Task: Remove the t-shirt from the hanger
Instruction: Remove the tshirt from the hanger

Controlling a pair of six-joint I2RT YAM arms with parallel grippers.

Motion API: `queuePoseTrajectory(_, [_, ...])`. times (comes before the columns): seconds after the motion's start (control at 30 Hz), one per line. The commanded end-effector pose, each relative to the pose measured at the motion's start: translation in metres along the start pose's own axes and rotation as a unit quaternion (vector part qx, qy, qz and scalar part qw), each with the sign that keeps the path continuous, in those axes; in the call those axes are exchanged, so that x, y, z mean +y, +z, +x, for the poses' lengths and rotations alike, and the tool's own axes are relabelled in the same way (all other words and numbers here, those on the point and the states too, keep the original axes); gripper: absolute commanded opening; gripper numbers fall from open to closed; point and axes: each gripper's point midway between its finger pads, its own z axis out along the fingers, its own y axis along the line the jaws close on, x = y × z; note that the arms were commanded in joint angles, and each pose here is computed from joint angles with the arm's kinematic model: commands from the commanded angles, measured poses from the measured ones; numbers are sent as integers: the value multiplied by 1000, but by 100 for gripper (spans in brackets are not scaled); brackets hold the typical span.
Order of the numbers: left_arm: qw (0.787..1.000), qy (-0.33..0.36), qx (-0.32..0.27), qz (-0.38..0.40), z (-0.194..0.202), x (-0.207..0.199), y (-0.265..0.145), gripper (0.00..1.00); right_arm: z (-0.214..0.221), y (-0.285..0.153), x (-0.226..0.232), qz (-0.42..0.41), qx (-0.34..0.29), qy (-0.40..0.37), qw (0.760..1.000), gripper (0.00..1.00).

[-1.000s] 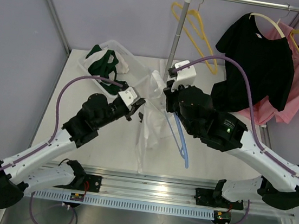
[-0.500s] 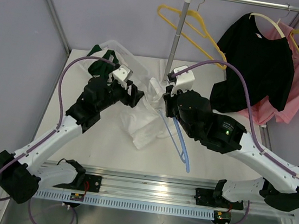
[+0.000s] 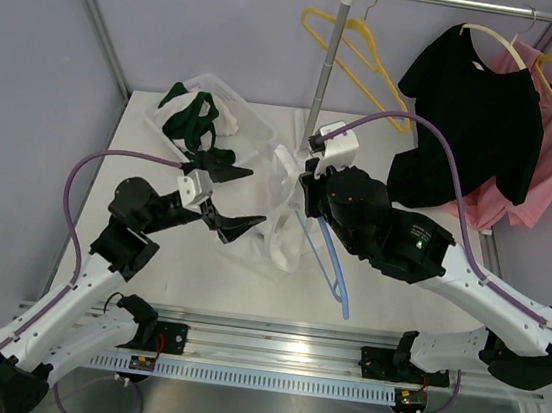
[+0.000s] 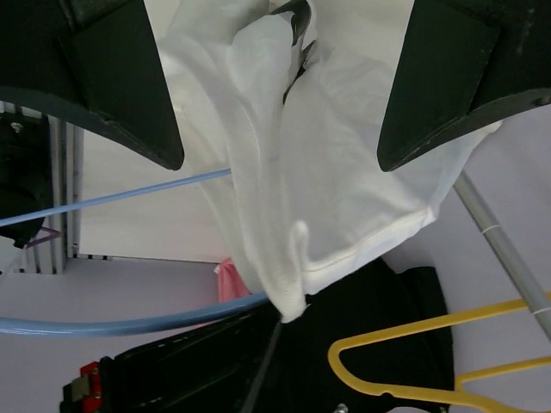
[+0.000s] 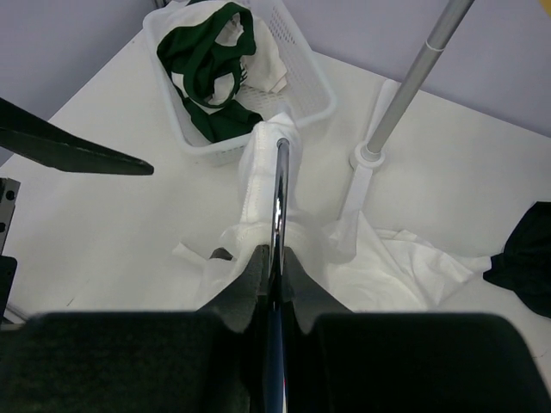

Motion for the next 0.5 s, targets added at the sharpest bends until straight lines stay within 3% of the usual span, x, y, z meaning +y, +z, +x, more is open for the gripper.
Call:
queuePoseTrajectory(0.0, [998, 32, -19, 60, -5, -19, 2, 99, -25, -4, 6, -12, -33, 34, 999, 0])
queuePoseTrajectory(0.33, [999, 23, 10, 35, 5, -8, 15, 98, -20, 16, 28, -27, -9, 25, 999, 0])
queuePoseTrajectory(0.43, [999, 24, 20, 25, 6, -4, 18, 88, -20, 21, 34, -29, -5, 21, 999, 0])
queuePoseTrajectory(0.47, [999, 21, 24, 18, 8, 0, 19, 79, -20, 23, 36, -29, -4, 21, 999, 0])
